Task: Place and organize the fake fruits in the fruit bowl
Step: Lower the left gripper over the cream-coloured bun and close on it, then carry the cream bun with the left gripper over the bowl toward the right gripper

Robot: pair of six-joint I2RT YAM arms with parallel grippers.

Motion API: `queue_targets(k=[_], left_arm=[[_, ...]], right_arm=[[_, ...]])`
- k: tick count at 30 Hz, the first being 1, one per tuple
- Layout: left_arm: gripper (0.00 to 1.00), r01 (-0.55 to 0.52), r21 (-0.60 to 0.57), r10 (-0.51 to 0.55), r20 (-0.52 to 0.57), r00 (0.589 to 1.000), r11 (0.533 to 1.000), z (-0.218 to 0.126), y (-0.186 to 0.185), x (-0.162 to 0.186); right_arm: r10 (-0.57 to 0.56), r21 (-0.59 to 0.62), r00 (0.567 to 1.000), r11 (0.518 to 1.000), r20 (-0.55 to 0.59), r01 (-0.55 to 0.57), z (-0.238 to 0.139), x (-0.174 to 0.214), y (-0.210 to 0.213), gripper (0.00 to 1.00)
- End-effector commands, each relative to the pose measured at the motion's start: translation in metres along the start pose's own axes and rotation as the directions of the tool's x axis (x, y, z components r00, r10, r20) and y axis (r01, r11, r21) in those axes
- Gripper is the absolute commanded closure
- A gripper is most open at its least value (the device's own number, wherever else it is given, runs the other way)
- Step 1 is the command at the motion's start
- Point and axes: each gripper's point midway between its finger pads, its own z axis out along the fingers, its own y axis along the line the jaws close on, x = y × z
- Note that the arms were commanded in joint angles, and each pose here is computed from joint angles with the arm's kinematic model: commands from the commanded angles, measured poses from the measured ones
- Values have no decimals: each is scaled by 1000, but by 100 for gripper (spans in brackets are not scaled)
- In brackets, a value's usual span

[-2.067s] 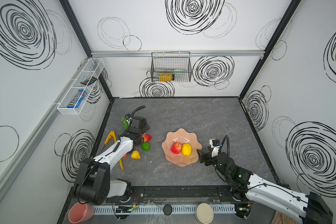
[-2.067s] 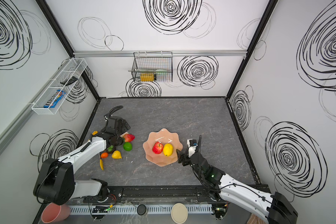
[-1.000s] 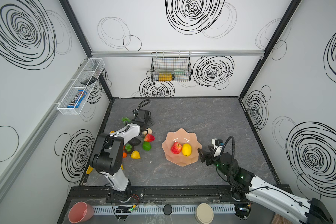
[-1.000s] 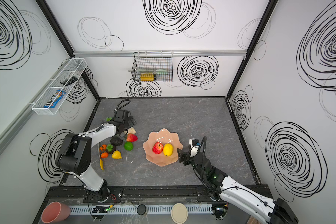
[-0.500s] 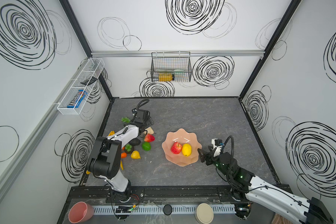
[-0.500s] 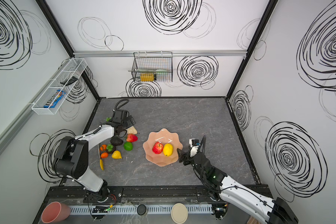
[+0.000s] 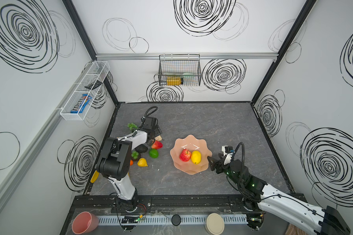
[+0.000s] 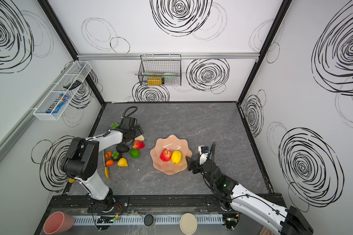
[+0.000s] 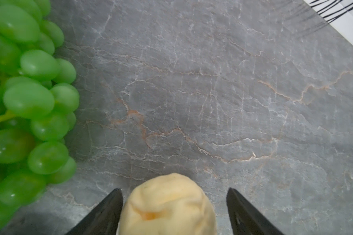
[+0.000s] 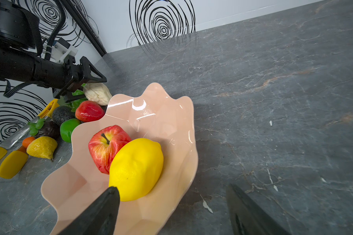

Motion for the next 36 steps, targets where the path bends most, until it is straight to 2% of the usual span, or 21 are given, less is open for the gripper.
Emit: queue_targets(k=[1,3,5,14,17,22,30,36], left_arm=[[22,6,43,-7,12,1000,999,4,-9,-5],[30,10,62,-10,12,1000,998,3,-12,-4],[34,14,76,-15,11,1000,997,2,-13,-5],[36,21,96,-22,11,1000,995,1,-14,-2],[25,13,89,-14,2,1000,996,3,-13,0],[24,2,80,0,-23,1000,997,10,-13,6],[35,12,99,-10,-21,1000,995,9,-16,5],[39,89,222,-100,38,994,971,-19,-29,-9]], right_arm=[[14,4,1000,1000,20,-14,1,-2,-2,14],[13,5,1000,1000,18,-13,2,-1,-2,14],[12,6,1000,1000,16,-12,2,0,-3,14],[15,8,1000,1000,15,-15,4,2,-3,14],[15,9,1000,1000,13,-15,4,3,-4,14],[15,14,1000,1000,11,-15,5,3,-5,14],[14,17,1000,1000,8,-14,5,4,-5,14],[29,6,1000,1000,9,-29,4,1,-2,14]])
